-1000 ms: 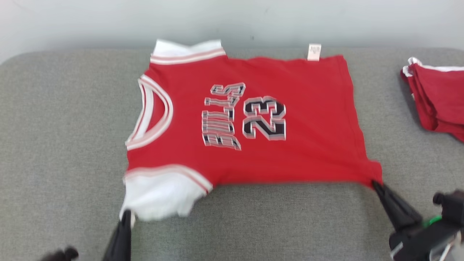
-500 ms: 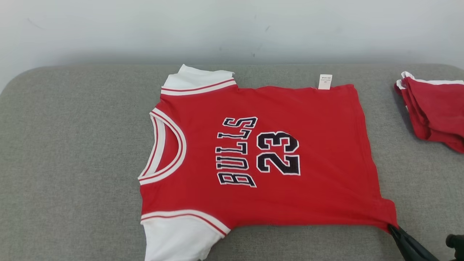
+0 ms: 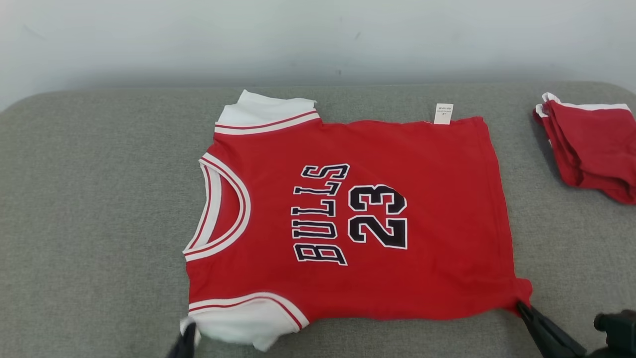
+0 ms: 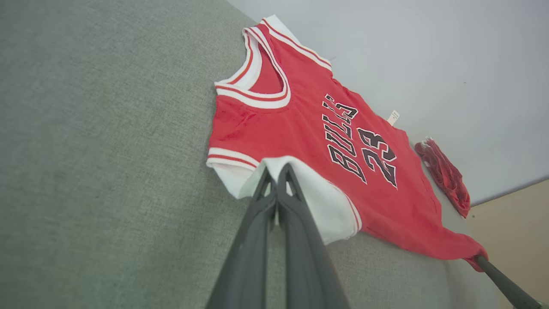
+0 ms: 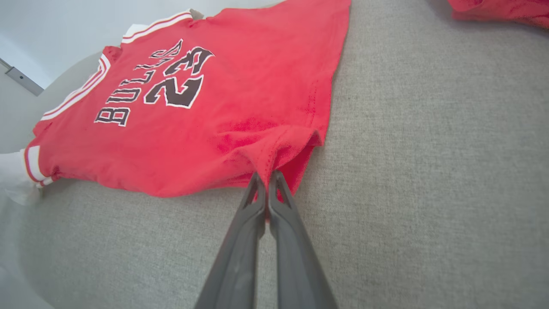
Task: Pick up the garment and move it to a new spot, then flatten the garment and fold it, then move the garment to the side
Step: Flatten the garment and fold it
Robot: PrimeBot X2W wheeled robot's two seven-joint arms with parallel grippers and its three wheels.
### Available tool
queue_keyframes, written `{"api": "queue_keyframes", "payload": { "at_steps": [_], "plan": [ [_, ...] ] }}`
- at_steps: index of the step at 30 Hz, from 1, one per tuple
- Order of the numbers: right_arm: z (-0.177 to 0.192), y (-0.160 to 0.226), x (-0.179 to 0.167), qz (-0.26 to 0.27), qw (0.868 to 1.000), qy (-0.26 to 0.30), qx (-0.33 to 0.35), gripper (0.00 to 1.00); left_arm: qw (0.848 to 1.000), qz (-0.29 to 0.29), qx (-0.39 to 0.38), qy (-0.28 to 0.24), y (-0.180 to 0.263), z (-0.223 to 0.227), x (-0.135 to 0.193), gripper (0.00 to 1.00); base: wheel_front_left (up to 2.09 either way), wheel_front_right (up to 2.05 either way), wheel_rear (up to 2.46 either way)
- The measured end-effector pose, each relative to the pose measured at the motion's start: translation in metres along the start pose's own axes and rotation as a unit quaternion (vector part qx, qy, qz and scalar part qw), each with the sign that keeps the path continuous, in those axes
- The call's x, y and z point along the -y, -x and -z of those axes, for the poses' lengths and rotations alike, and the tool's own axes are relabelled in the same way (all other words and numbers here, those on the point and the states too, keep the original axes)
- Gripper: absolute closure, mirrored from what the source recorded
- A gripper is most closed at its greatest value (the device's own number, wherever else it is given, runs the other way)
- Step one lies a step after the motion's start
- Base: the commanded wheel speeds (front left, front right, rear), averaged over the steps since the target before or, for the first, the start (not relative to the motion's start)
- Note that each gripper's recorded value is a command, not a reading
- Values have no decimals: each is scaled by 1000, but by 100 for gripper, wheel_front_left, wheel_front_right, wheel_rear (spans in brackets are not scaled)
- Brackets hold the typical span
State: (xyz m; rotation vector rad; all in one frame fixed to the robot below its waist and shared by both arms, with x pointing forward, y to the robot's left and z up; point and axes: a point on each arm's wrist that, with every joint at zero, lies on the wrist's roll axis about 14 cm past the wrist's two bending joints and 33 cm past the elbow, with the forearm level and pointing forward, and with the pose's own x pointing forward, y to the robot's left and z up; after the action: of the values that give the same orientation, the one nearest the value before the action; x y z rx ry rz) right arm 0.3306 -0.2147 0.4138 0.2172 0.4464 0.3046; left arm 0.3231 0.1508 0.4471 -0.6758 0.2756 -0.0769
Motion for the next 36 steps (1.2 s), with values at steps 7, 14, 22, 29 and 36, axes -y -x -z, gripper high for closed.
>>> {"api": "queue_keyframes", "payload": {
  "at_steps": [7, 14, 22, 29, 36],
  "plan": [
    [-25, -17, -14, -21, 999, -28, 32, 100, 993, 76, 22, -84, -46, -44, 27, 100, 0, 0, 0],
    [-58, -45, -10, -27, 999, -12, 45, 100, 985, 104, 26, -134, -108, -81, 41, 100, 0, 0, 0],
    [-69, -73, 13, 5, 999, -5, 31, 100, 983, 90, -20, -161, -159, -78, 30, 100, 0, 0, 0],
    [-61, -87, 21, 19, 1000, 5, 14, 100, 979, 63, -59, -183, -182, -56, 11, 100, 0, 0, 0],
    [-61, -86, 21, 26, 999, -1, 31, 0, 978, 62, -47, -196, -182, -52, 11, 0, 0, 0, 0]
  ]
}}
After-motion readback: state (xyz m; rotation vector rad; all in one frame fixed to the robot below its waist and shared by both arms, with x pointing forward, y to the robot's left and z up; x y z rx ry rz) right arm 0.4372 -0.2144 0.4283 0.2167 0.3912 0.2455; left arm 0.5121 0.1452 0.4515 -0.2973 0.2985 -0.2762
